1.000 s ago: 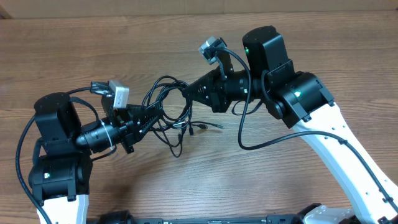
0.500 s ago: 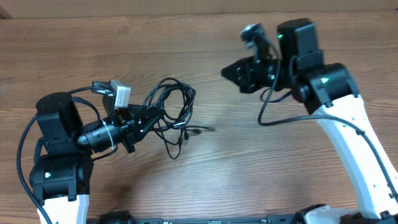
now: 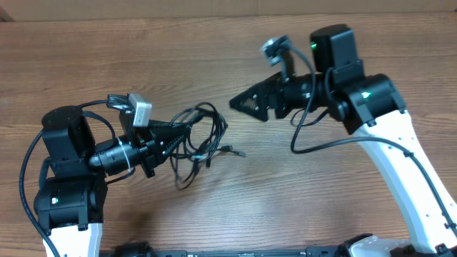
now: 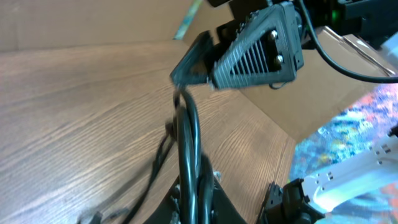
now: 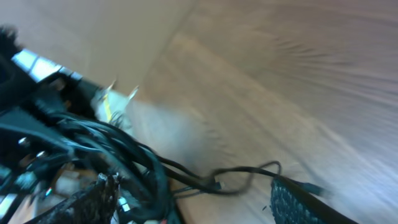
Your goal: Untangle cables
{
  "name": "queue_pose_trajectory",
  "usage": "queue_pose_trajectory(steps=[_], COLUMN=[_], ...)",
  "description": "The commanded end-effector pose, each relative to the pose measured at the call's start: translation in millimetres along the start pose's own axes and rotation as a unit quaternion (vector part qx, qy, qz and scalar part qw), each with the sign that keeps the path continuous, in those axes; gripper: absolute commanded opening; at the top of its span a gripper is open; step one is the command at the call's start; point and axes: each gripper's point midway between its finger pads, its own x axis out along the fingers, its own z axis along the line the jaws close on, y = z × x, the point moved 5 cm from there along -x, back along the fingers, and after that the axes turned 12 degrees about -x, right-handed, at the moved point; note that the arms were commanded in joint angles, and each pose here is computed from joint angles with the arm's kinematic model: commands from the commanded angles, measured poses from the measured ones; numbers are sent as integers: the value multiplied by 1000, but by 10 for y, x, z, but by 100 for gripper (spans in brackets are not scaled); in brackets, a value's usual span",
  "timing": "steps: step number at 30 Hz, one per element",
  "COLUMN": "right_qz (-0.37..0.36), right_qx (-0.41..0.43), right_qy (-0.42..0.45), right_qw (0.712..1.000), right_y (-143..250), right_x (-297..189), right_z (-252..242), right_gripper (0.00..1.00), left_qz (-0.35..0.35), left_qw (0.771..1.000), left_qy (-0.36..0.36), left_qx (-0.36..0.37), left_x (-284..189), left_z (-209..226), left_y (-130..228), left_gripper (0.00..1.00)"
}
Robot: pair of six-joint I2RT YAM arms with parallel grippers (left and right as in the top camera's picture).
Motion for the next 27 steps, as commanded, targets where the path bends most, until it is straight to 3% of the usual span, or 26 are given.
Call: queue_pose_trajectory(steps=[1, 3, 6, 12, 21, 22, 23, 27], right_qz=[3, 8, 13, 22, 34, 35, 36, 39], right_qx=[-9, -7, -11, -47, -144, -147, -148, -148], right_qy=[-39, -45, -53, -67, -91, -92, -90, -71], right_qw=[999, 999, 998, 996, 985, 984, 984, 986], right_y=[-4, 7, 22, 55, 129, 131, 134, 136], right_x=[41, 79, 121, 197, 316, 322, 328, 335], right_z=[234, 286, 345, 451, 631, 640, 642, 595], right_gripper=[69, 63, 63, 72, 59, 36, 4, 4], left_qz=[3, 3, 3, 2, -27, -31, -34, -39], left_qw=[997, 997, 997, 998, 997, 996, 995, 994], left_qy=[46, 48, 48, 49, 56, 58, 60, 64], left_qx=[57, 61, 62, 47, -56, -66, -71, -79], left_x=[-20, -21, -21, -21, -34, -37, -40, -47], left_z=[-182, -186, -188, -192, -253, -268, -280, -303], left_y=[-10, -10, -10, -20, -256, -287, -311, -356], left_gripper=[10, 10, 10, 10, 6, 6, 6, 6])
